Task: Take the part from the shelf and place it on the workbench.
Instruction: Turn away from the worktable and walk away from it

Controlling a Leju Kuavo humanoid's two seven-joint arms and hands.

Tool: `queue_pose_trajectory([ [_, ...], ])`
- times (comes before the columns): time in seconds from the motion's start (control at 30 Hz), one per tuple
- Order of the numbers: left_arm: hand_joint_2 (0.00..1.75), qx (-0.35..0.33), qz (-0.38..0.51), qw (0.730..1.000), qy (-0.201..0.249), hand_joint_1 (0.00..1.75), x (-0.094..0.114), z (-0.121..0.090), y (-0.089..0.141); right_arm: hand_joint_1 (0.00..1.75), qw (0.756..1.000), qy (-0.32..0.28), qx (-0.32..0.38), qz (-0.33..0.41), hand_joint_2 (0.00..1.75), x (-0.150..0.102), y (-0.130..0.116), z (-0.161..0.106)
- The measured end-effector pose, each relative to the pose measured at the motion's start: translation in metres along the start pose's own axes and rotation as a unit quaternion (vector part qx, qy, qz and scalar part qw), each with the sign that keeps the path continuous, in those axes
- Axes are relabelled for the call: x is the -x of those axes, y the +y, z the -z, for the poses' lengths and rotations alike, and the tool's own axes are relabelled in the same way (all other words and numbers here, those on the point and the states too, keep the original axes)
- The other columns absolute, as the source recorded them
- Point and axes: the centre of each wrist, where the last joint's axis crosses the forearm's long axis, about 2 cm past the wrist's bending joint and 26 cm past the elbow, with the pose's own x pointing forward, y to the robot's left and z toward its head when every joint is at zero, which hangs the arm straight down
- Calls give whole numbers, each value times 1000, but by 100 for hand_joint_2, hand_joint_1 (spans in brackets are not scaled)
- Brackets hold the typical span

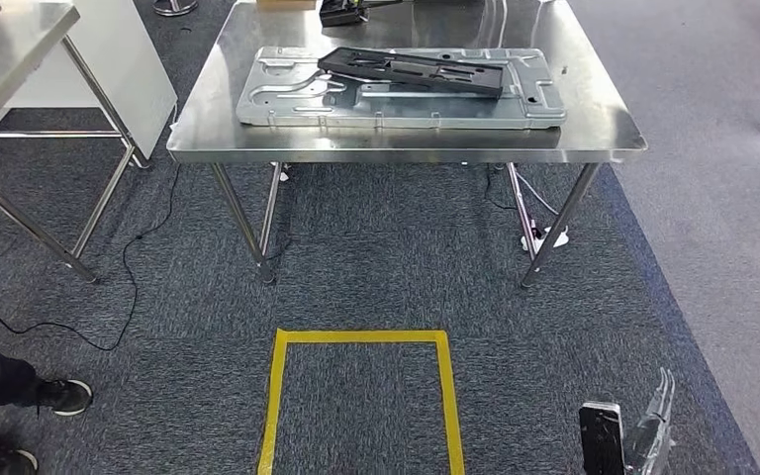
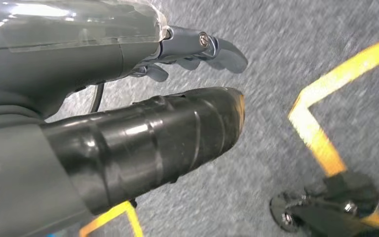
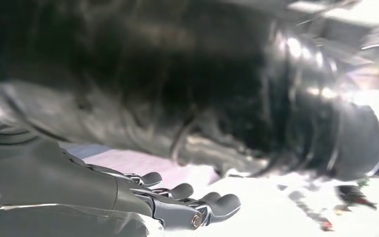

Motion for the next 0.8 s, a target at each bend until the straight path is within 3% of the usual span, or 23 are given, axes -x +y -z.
queue_pose_trajectory([
  [0.17,0,5,4,1000,0,0,0,0,-1,0,988,134,-50,-65,0,65,3,-29],
  [0.3,0,5,4,1000,0,0,0,0,1,0,964,233,-85,-99,0,96,-4,-62],
  [0.4,0,4,4,1000,-1,0,1,0,2,0,936,315,-109,-110,0,108,-9,-85],
  [0.53,0,4,4,1000,-1,0,0,0,2,0,910,376,-132,-114,0,115,-17,-112],
  [0.8,0,3,3,1000,0,0,0,0,2,0,833,535,-116,-77,0,115,-18,-140],
])
